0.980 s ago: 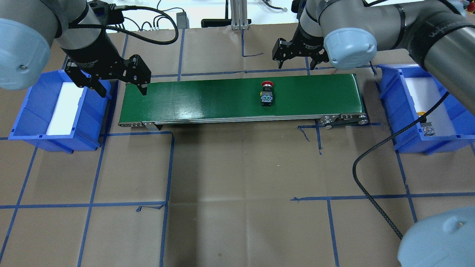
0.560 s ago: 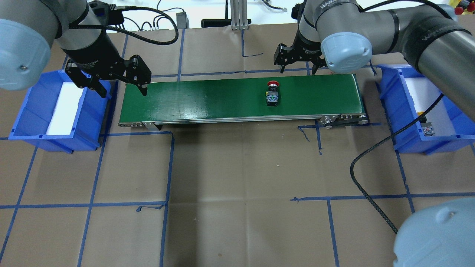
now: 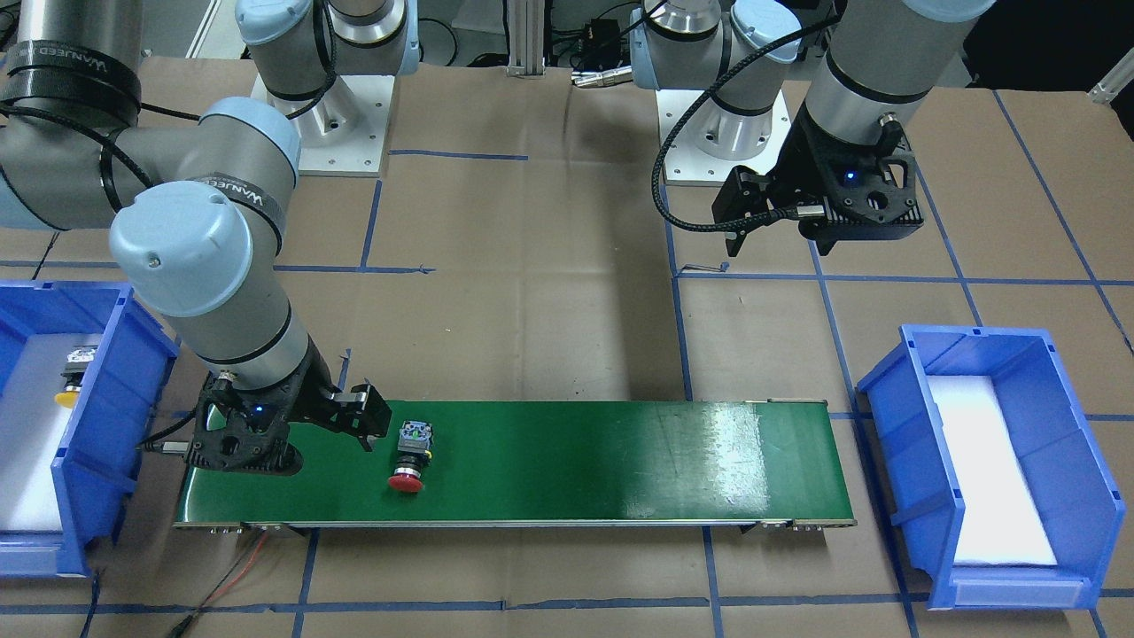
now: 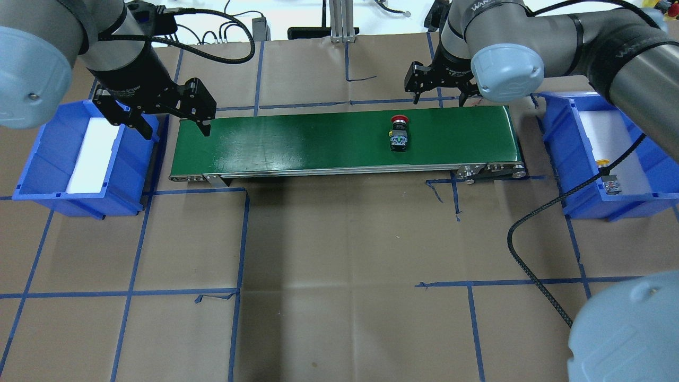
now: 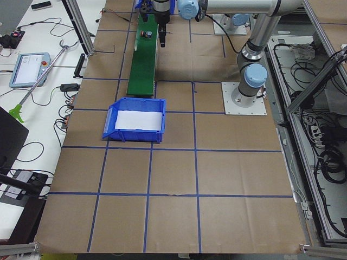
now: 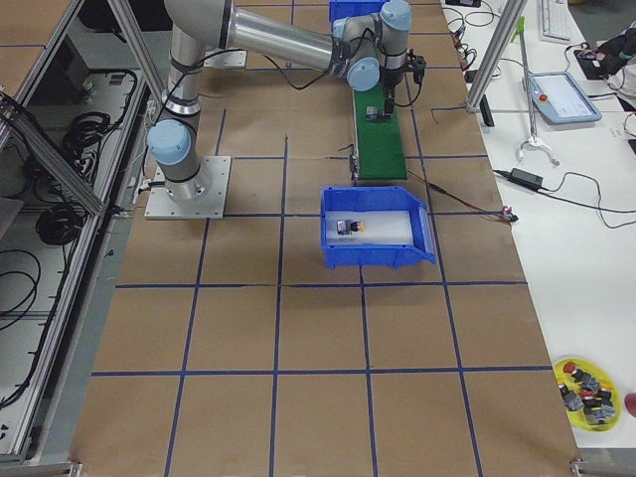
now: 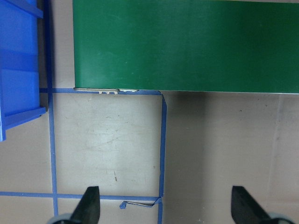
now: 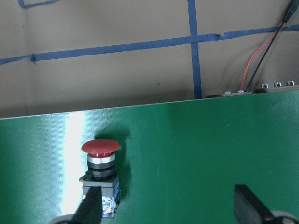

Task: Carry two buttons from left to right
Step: 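Lower the right gripper and grasp the red button on the belt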

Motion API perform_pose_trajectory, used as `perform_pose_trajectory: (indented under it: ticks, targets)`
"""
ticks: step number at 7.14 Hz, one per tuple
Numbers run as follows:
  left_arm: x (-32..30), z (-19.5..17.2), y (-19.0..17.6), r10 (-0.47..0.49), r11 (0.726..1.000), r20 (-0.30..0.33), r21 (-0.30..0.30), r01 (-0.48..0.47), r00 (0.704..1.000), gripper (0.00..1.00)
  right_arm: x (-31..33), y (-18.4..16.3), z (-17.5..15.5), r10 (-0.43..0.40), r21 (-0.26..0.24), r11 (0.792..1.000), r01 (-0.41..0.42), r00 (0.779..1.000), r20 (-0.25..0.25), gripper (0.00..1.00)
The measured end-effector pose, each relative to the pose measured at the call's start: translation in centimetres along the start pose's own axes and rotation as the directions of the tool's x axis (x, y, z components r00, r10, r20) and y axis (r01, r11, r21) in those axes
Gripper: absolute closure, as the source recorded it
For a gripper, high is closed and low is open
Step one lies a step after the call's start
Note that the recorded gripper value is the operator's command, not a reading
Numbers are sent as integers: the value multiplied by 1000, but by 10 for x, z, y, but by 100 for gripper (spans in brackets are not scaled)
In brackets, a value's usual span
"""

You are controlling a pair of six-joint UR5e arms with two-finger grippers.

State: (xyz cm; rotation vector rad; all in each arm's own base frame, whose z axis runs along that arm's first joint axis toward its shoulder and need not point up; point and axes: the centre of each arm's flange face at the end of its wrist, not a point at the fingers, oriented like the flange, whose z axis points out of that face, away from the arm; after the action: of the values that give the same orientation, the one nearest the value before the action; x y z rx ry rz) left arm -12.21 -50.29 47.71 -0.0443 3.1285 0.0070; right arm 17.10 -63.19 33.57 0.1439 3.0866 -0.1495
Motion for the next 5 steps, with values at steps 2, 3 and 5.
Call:
perform_pose_trajectory:
  ticks: [2, 3, 5]
  targets:
    - [0, 0, 0, 0, 1000, 0, 0, 0, 1000, 0, 3, 10, 16, 11, -34, 999, -11, 1000, 7, 0]
    - [0, 0, -1, 0, 1000, 0, 0, 0, 1000, 0, 4, 12, 22, 15, -36, 999, -15, 1000, 11, 1]
    - [0, 0, -1, 0, 1000, 0, 0, 0, 1000, 0, 3, 8, 33, 20, -16, 1000, -20, 1000, 18, 1]
